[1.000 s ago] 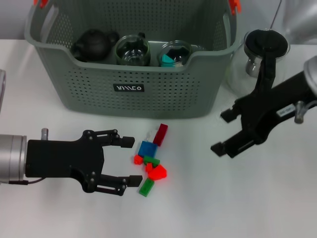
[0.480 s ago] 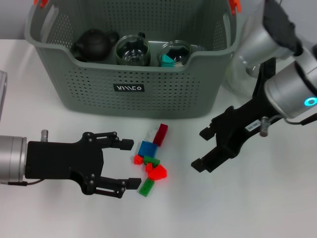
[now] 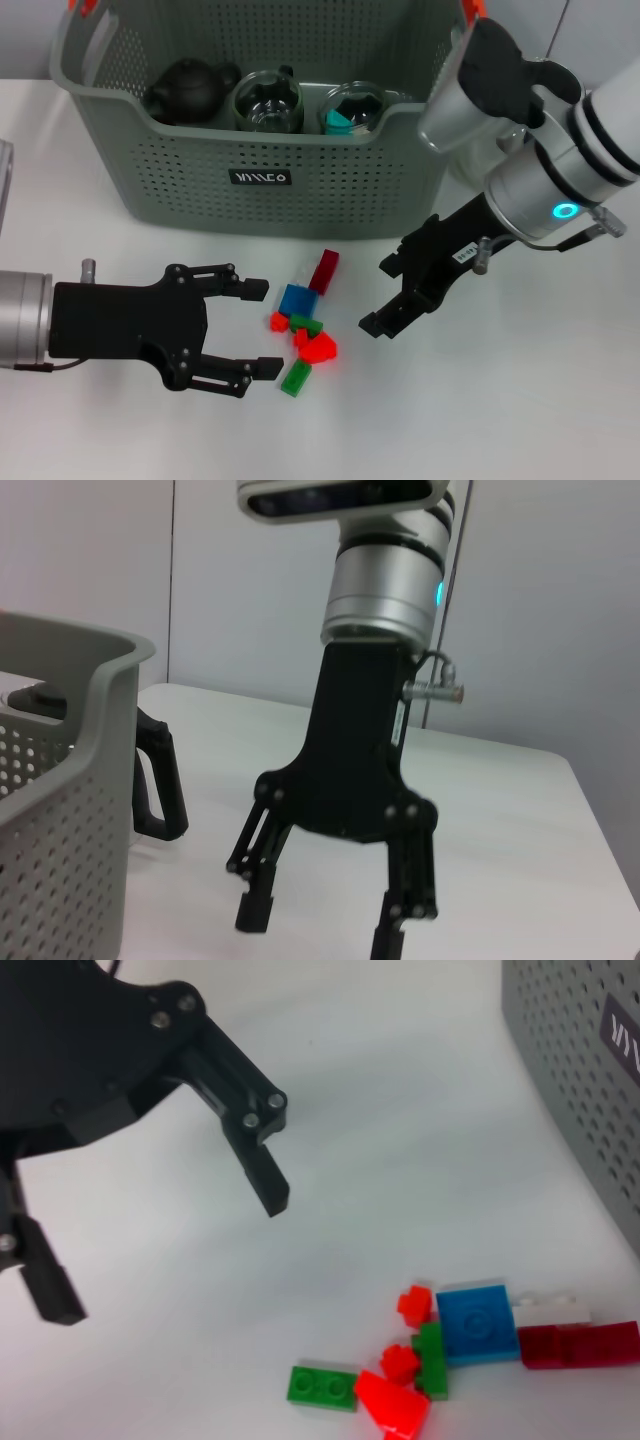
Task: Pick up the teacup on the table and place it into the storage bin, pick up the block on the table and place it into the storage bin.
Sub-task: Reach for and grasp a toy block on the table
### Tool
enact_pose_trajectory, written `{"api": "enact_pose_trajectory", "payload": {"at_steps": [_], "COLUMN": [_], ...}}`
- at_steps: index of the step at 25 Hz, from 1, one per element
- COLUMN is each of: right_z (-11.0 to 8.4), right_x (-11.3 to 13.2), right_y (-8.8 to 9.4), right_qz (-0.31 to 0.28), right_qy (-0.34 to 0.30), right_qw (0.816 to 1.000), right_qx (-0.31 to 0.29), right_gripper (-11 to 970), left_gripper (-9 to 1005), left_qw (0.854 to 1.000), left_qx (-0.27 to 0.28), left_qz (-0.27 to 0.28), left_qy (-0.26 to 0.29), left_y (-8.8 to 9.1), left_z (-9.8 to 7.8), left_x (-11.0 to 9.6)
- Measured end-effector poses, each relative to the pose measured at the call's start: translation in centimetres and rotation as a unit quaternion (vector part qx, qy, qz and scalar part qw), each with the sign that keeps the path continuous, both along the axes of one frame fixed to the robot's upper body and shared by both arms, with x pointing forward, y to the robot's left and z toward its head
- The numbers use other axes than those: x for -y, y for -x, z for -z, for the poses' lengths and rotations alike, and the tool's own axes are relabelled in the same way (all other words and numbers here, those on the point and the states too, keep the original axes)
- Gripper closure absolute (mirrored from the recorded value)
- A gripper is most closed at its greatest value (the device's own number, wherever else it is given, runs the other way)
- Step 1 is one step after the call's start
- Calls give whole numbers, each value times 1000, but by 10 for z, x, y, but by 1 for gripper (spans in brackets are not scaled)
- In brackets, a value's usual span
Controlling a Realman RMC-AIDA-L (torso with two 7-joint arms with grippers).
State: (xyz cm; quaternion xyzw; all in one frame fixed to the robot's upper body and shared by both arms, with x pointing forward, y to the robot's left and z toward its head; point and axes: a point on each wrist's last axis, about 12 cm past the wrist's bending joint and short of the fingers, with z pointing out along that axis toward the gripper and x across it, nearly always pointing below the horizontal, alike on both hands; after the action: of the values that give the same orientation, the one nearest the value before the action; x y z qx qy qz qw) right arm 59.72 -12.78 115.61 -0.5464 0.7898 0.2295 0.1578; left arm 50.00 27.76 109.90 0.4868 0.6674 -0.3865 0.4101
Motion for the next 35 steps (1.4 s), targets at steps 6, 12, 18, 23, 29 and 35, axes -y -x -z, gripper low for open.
{"api": "enact_pose_trajectory", "payload": {"at_steps": [6, 12, 18, 23, 29, 35], "right_z": [12, 20, 26, 31, 37, 45], "right_x": [-14, -29, -39, -45, -52, -59], "right_y": [-5, -8, -7, -6, -5, -3], "right_qz": [-4, -6, -7, -5, 3, 7], "right_qy": [19, 16, 10, 3, -9, -14], "right_qw": [1000, 999, 999, 999, 998, 998], "right_qx": [11, 32, 45, 47, 58, 67], "right_gripper": [31, 31, 31, 31, 31, 32], "left_gripper": [122, 122, 122, 122, 122, 122], "left_qw": [1000, 1000, 1000, 1000, 1000, 1000], "left_qx": [0, 0, -1, -5, -7, -11], "left_qz": [1, -1, -2, 1, 4, 7], "left_qy": [-1, 1, 1, -3, -2, -3], "left_y": [-1, -1, 0, 1, 3, 4], "left_z": [0, 1, 1, 1, 1, 0], "left_x": [1, 1, 0, -1, -2, -5]}}
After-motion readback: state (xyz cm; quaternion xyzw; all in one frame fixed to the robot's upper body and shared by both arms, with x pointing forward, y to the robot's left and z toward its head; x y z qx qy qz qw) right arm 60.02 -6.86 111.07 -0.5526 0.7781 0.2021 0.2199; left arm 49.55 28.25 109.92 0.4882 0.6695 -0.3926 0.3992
